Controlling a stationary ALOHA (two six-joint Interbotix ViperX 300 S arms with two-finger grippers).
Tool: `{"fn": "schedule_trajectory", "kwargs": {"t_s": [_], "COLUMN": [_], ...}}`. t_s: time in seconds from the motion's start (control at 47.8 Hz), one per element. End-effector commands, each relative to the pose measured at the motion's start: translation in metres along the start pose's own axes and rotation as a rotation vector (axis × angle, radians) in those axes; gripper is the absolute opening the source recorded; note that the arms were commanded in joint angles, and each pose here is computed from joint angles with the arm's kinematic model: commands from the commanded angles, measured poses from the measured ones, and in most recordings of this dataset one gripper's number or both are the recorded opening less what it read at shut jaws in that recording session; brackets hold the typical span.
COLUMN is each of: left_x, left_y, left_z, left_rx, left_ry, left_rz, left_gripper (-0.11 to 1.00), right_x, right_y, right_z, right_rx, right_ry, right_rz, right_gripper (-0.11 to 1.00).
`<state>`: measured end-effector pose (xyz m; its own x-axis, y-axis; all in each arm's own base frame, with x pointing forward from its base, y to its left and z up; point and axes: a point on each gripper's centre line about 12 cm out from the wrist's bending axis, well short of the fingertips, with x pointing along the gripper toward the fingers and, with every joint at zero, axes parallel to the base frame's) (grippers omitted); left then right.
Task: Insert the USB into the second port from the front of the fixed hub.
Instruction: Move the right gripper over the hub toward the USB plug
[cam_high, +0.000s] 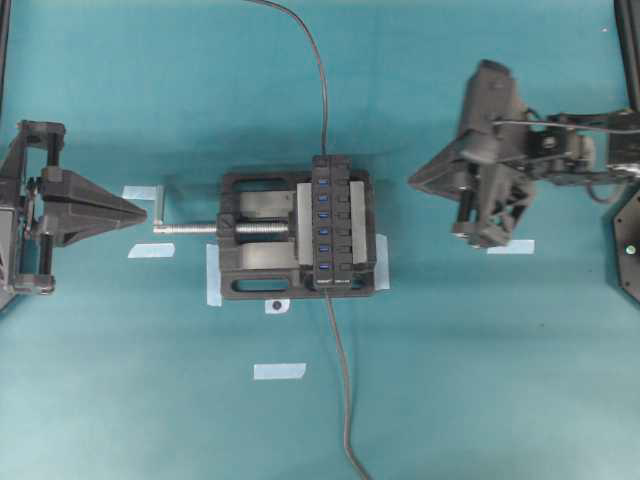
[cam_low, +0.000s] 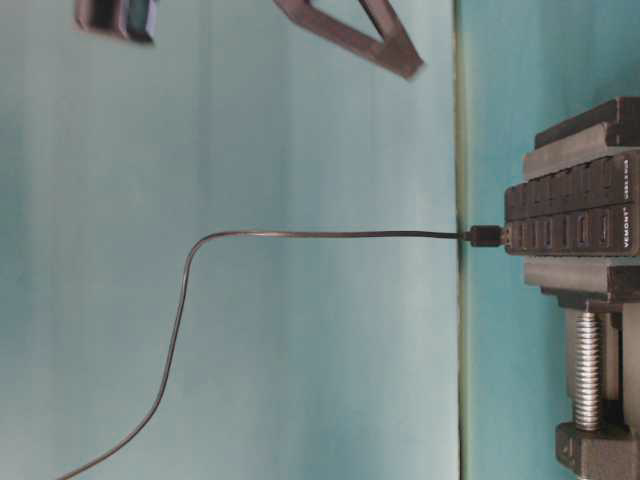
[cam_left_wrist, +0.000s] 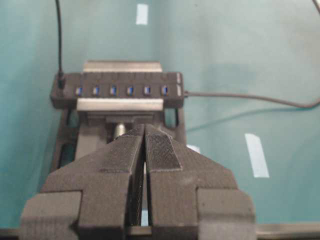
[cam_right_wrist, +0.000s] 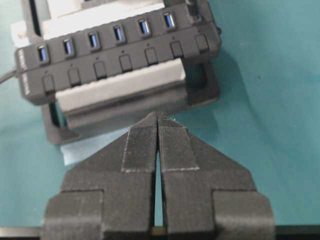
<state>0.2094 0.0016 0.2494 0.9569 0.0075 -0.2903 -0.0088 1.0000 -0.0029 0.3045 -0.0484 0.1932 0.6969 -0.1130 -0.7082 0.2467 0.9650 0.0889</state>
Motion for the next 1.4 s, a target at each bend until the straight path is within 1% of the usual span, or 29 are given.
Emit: {"fn": "schedule_trajectory", "kwargs": {"t_s": [0.0, 0.188, 0.356, 0.46, 0.586, 0.795, 1.005, 1.256, 1.381], "left_x": [0.0, 0.0, 0.0, 0.0, 0.0, 0.0, 0.0, 0.0, 0.0], "left_y": [0.0, 0.0, 0.0, 0.0, 0.0, 0.0, 0.0, 0.0, 0.0], "left_z": [0.008, 0.008, 0.007, 0.007, 0.007, 0.008, 0.008, 0.006, 0.006], "left_rx": [0.0, -0.002, -0.002, -0.002, -0.003, -0.003, -0.004, -0.003, -0.004], "left_ry": [-0.021, -0.021, -0.018, -0.018, -0.018, -0.021, -0.021, -0.018, -0.018], "left_rz": [0.001, 0.001, 0.0, 0.0, 0.0, 0.0, 0.001, 0.0, 0.001], "left_gripper": [0.0, 0.0, 0.0, 0.0, 0.0, 0.0, 0.0, 0.0, 0.0], "right_x": [0.003, 0.02, 0.031, 0.037, 0.042, 0.051, 0.058, 0.061, 0.061], "right_y": [0.001, 0.0, -0.005, -0.009, -0.013, -0.018, -0.019, -0.019, -0.019], "right_z": [0.014, 0.023, 0.03, 0.034, 0.04, 0.044, 0.042, 0.046, 0.047], "right_rx": [-0.018, -0.069, -0.14, -0.171, -0.176, -0.172, -0.174, -0.199, -0.2], "right_ry": [-0.025, -0.006, 0.005, 0.008, 0.005, 0.016, 0.03, 0.027, 0.024], "right_rz": [0.0, -0.009, -0.022, -0.03, -0.039, -0.049, -0.05, -0.05, -0.05], "right_gripper": [-0.04, -0.04, -0.04, -0.04, -0.04, -0.04, -0.04, -0.04, -0.04]}}
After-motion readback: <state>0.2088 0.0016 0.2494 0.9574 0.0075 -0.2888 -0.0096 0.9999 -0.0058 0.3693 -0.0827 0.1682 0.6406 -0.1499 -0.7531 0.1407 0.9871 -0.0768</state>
